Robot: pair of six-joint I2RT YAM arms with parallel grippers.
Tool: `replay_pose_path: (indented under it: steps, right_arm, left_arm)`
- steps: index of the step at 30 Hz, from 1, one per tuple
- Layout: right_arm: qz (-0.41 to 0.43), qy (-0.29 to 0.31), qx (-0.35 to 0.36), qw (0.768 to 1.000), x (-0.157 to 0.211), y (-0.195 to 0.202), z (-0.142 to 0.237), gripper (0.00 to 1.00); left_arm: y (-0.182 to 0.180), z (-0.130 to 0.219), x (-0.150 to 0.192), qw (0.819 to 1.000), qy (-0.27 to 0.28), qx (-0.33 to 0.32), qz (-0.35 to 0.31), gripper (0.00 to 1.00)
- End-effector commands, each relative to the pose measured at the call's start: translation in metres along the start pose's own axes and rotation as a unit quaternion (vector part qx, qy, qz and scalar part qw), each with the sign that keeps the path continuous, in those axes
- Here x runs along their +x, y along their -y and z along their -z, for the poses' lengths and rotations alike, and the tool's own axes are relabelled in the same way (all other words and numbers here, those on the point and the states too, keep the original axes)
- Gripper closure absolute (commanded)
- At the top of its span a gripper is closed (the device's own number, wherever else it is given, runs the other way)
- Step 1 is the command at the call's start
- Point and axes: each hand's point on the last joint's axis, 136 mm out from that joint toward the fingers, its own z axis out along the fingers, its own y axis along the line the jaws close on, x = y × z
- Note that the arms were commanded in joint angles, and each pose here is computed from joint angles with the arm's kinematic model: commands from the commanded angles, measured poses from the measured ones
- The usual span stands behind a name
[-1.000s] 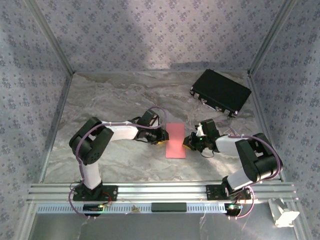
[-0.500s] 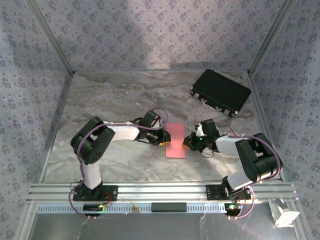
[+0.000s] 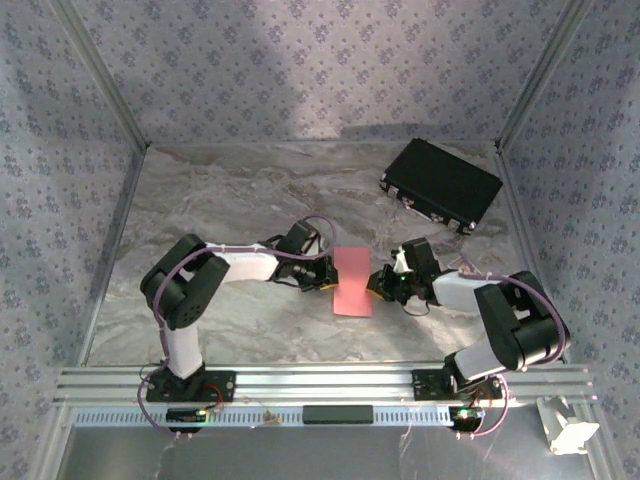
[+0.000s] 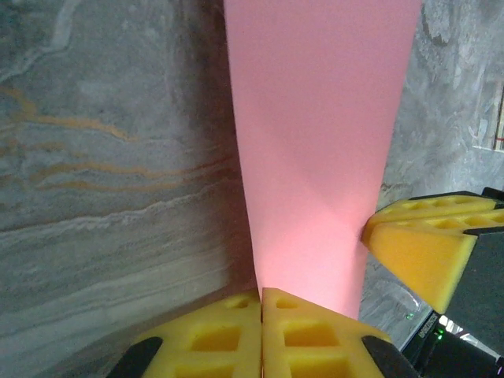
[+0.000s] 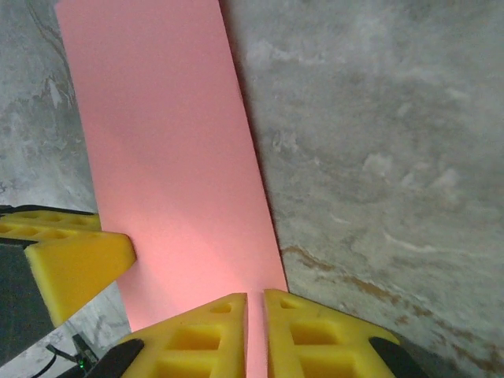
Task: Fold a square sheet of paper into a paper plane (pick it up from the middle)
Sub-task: Third fold the triangle at the center of the table.
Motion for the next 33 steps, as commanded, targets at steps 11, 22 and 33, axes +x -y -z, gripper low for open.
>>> replay_pose_path:
  steps: [11,22,33]
  right_arm:
    - [0.206,0.066,0.041,0.976,0.009,-0.048,0.034,0.52]
    - [0.517,0.151,0.070,0.839,0.049,-0.093,0.027,0.43]
    - [0.708,0.139,0.101,0.685,0.099,-0.101,-0.011,0.43]
  left_arm:
    - [0.001,0.033,-0.004,1.000,0.012,0.015,0.013,0.95]
    - [-0.001,0.036,-0.005,1.000,0.017,0.013,0.021,0.95]
    - [-0.002,0.036,-0.005,0.999,0.021,0.013,0.024,0.95]
